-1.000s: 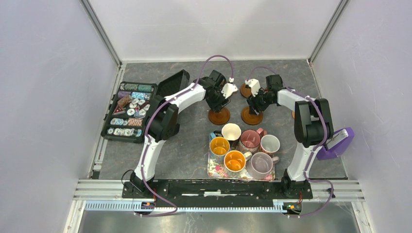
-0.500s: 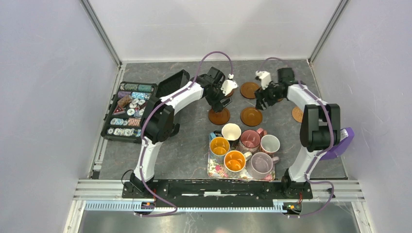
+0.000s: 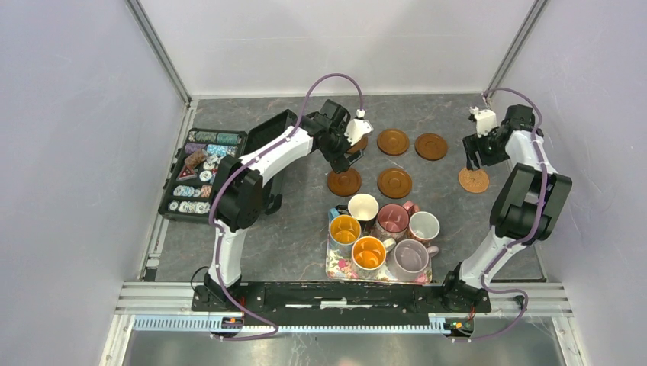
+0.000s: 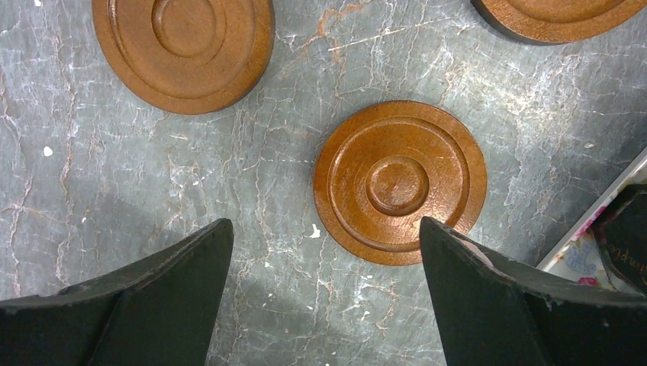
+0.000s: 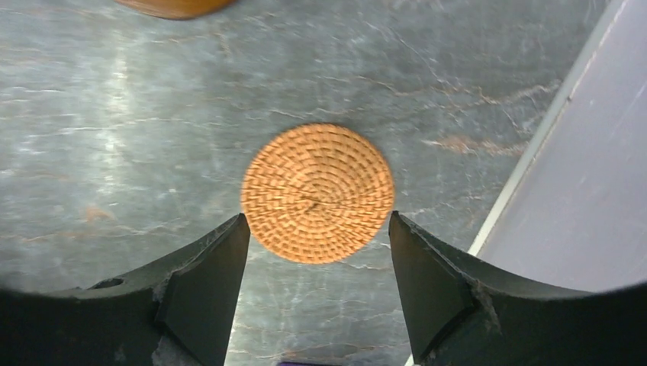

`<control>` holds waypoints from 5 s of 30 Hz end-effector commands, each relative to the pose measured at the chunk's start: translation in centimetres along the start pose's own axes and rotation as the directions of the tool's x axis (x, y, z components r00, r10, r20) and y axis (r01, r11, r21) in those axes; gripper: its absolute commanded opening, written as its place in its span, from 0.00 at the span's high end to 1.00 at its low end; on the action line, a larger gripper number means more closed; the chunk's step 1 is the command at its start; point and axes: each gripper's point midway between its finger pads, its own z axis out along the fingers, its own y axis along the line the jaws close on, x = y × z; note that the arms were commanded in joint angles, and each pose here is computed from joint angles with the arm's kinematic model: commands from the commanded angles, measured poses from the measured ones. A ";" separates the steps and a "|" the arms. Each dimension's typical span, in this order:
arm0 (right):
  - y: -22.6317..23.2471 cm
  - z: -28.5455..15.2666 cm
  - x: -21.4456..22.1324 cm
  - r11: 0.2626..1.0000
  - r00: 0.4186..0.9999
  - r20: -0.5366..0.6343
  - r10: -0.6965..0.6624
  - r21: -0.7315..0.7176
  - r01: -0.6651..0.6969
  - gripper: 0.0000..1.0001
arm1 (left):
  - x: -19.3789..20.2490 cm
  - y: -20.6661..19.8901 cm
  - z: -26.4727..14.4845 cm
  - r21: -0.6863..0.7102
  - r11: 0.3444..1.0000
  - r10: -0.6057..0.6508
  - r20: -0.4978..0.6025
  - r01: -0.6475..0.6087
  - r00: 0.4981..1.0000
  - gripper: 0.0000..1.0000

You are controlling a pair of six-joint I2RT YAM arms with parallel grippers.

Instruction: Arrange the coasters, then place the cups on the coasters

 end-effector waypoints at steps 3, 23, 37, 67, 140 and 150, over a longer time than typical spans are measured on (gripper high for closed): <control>-3.4 1.5 1.9 0.999 0.994 -0.109 0.004 0.050 0.001 0.28 | -1.7 0.0 -2.3 -0.011 1.000 -0.018 0.061 0.018 0.998 0.02; 4.9 3.4 9.7 0.979 0.972 -0.232 0.022 -0.193 -0.069 0.41 | -1.5 -0.3 -3.1 -0.006 1.000 -0.018 0.062 0.018 0.998 0.02; 10.3 4.8 7.6 0.966 0.990 -0.142 -0.008 -0.257 -0.029 0.41 | -0.9 -0.7 -3.0 0.002 1.000 -0.026 0.054 0.026 0.998 0.01; 9.2 2.7 -5.9 0.967 0.992 0.127 -0.006 -0.252 0.038 0.34 | -0.8 0.1 -2.8 -0.023 0.999 -0.024 0.050 0.025 0.998 0.00; 9.2 0.0 -20.1 0.916 0.818 0.447 -0.363 0.012 0.400 0.17 | -1.7 1.7 -4.6 -0.032 0.998 -0.047 0.061 0.049 0.997 0.00; 18.4 -9.1 -10.3 0.460 0.507 0.576 -0.641 -0.241 0.855 0.17 | -1.1 -0.3 -6.8 0.012 0.999 -0.040 0.103 0.039 0.994 0.00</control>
